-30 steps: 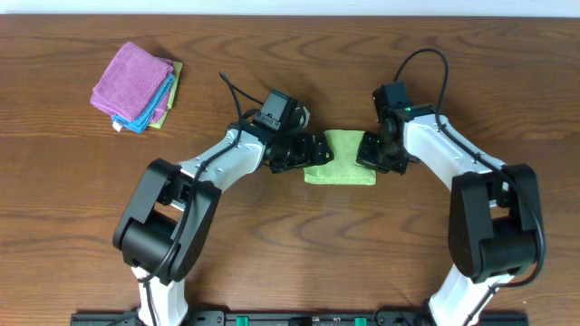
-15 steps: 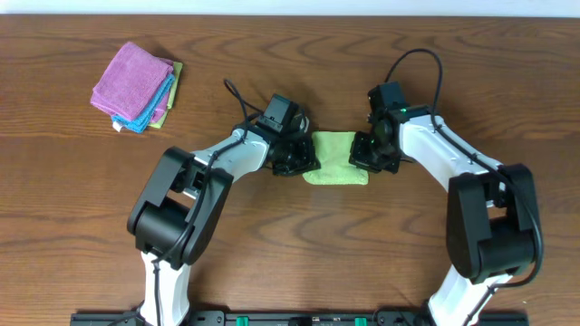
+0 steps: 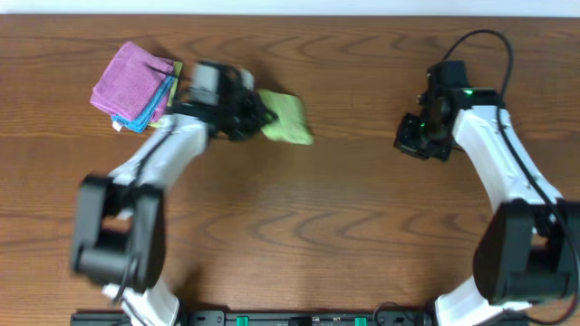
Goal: Fold the cloth
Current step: 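Carry the folded green cloth with the left gripper to the cloth stack, then place the green cloth on top of the stack and open the left gripper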
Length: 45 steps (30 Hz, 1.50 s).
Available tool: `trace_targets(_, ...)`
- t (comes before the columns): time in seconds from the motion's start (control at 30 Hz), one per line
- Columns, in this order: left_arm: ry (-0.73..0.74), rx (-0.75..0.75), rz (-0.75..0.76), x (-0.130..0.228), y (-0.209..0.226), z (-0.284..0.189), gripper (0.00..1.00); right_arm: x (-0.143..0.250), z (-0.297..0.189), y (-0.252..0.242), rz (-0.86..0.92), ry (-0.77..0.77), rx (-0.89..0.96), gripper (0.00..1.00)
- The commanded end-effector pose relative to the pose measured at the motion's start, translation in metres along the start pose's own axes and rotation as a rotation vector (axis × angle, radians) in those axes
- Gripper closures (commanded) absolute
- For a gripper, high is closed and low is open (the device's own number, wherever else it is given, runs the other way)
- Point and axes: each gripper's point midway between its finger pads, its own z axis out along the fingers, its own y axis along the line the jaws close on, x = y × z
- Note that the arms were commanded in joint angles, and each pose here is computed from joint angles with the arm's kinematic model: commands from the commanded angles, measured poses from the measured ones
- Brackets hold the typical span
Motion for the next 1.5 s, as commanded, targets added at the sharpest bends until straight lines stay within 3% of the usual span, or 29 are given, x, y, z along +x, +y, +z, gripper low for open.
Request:
trace_targets(0.0, -0.247, 0.082, 0.081, -0.06, -0.044, -0.087, 0.94, -0.005, -0.017, 0.001, -0.042, -0.042, -0.008, 0.98)
trace_targets(0.13, -0.488, 0.088, 0.009, -0.113, -0.021, -0.18, 0.94, 0.0, -0.02, 0.0, -0.041, -0.028, -0.003, 0.99)
trace_targets(0.3, -0.55, 0.139, -0.046, -0.14, 0.026, -0.23, 0.94, 0.003, -0.02, -0.001, -0.04, -0.018, 0.001, 0.98)
trace_targets(0.67, -0.56, 0.122, -0.08, -0.172, 0.076, -0.209, 0.94, -0.005, -0.02, 0.002, -0.067, -0.049, -0.01, 0.99)
trace_targets(0.97, -0.633, 0.01, 0.056, -0.204, 0.089, -0.214, 0.94, -0.007, -0.02, 0.003, -0.072, -0.059, -0.014, 0.98)
trace_targets(1.47, -0.564, -0.087, -0.027, -0.199, 0.15, -0.182, 0.94, -0.007, -0.02, 0.003, -0.071, -0.058, -0.014, 0.98)
